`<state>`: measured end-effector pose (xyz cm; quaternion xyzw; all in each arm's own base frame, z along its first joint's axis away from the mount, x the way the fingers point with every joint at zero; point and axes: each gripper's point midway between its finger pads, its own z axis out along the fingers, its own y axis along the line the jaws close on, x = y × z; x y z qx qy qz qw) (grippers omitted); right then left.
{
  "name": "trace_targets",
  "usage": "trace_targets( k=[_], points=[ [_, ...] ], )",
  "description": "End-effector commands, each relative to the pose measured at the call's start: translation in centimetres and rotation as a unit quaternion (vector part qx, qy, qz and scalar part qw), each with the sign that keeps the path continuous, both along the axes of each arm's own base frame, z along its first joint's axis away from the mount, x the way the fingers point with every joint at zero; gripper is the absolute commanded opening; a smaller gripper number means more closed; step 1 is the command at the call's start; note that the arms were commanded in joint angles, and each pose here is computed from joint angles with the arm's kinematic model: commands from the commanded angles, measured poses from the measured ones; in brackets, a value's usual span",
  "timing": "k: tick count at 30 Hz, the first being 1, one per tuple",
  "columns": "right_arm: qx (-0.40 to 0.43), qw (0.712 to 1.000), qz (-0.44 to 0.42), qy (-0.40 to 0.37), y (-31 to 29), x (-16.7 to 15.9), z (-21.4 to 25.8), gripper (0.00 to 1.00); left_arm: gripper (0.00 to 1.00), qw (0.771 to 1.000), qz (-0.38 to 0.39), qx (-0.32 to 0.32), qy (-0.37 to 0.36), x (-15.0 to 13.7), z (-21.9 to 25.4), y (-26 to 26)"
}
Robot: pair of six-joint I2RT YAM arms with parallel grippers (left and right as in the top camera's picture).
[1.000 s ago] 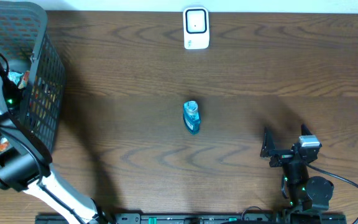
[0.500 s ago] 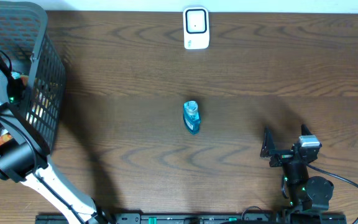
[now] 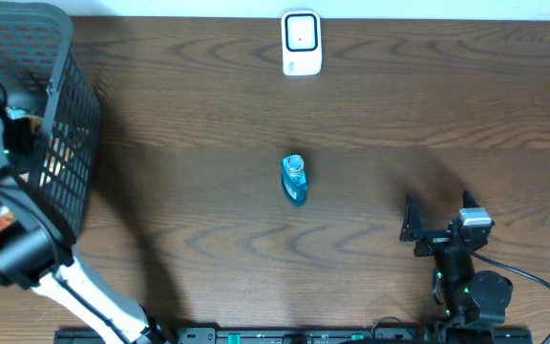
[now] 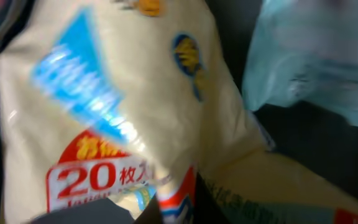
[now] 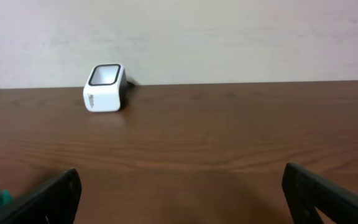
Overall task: Scan the item barcode
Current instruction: 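Grasp the yellow-white 20-pack bag in the basket with the left gripper, then lift the bag out and drop it on the table beside the bottle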
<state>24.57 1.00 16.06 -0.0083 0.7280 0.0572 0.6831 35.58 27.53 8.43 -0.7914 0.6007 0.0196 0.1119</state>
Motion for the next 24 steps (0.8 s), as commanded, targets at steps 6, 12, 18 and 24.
trace_targets(
  k=[6, 12, 18, 24],
  points=[
    [0.006, 1.0, -0.001, 0.001, 0.0, 0.0, -0.1, 0.99, 0.07, 0.966, 0.016, 0.163, -0.202, -4.0, 21.2, 0.6],
    [0.006, 1.0, -0.001, 0.001, 0.0, 0.0, -0.1, 0.99, 0.07, 0.921, -0.058, 0.197, -0.331, -6.4, 31.1, -6.4],
    [0.006, 1.0, -0.001, 0.001, 0.0, 0.0, -0.1, 0.99, 0.07, 0.852, -0.269, 0.209, -0.398, -6.3, 36.0, -17.0],
    [0.006, 1.0, -0.001, 0.001, 0.0, 0.0, -0.1, 0.99, 0.07, 0.802, -0.464, 0.183, -0.328, -5.9, 32.3, -25.5]
  ],
)
